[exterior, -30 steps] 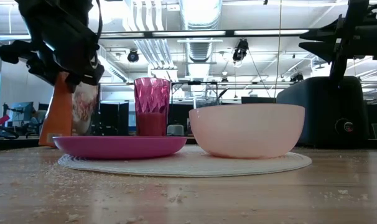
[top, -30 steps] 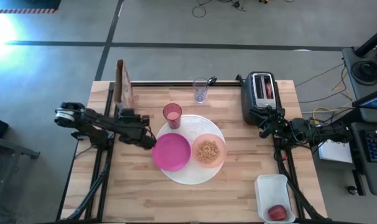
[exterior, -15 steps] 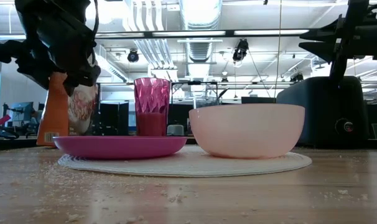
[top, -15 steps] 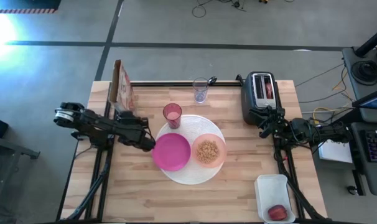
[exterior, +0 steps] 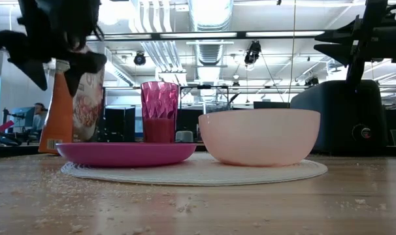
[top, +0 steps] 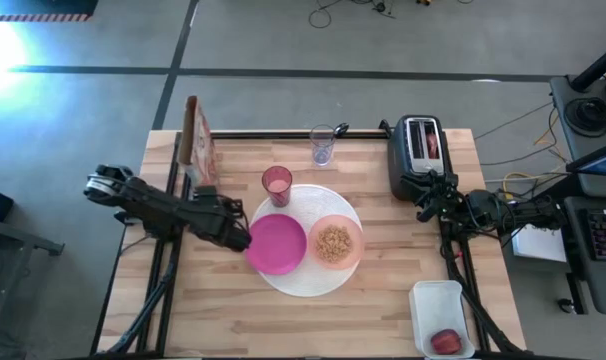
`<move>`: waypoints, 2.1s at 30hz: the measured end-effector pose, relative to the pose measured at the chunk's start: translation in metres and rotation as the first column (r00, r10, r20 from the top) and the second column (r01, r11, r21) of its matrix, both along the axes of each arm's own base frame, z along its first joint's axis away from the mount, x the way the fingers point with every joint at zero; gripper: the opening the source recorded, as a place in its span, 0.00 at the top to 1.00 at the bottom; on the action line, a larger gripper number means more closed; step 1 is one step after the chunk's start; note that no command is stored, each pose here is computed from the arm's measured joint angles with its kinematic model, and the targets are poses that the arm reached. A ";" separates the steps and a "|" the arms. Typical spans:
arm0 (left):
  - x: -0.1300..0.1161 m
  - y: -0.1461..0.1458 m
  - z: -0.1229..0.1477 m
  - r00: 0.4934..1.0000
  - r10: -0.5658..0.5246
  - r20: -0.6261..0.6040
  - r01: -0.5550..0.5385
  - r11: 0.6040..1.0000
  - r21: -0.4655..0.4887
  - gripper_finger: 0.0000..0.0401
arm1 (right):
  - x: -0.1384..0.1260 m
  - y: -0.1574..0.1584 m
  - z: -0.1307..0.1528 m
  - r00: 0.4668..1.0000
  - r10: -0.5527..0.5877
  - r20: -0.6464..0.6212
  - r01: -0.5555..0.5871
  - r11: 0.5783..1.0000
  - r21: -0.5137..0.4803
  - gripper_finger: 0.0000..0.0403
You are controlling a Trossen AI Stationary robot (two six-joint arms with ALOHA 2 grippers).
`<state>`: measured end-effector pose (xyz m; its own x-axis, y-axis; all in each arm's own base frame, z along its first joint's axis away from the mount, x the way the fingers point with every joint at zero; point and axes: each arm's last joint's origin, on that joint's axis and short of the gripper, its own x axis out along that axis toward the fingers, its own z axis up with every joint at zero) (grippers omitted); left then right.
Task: Arrange a breakfast setting
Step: Put the bread on the pink plate
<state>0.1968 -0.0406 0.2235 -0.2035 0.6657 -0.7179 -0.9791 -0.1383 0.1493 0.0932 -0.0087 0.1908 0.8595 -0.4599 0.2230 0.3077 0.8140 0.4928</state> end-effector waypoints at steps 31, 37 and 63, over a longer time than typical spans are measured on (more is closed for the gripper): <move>-0.002 -0.125 0.041 0.403 -0.909 -0.110 0.898 0.370 0.239 0.41 | 0.000 0.000 0.000 1.000 0.000 0.000 0.000 1.000 0.000 0.77; -0.009 -0.109 0.048 0.420 -0.899 -0.121 0.891 0.384 0.240 0.41 | 0.000 0.000 0.000 1.000 0.000 0.000 0.000 1.000 0.000 0.77; -0.060 -0.049 0.022 0.454 -0.886 -0.095 0.840 0.390 0.377 0.41 | 0.000 0.000 0.001 1.000 -0.002 0.018 0.002 1.000 0.004 0.77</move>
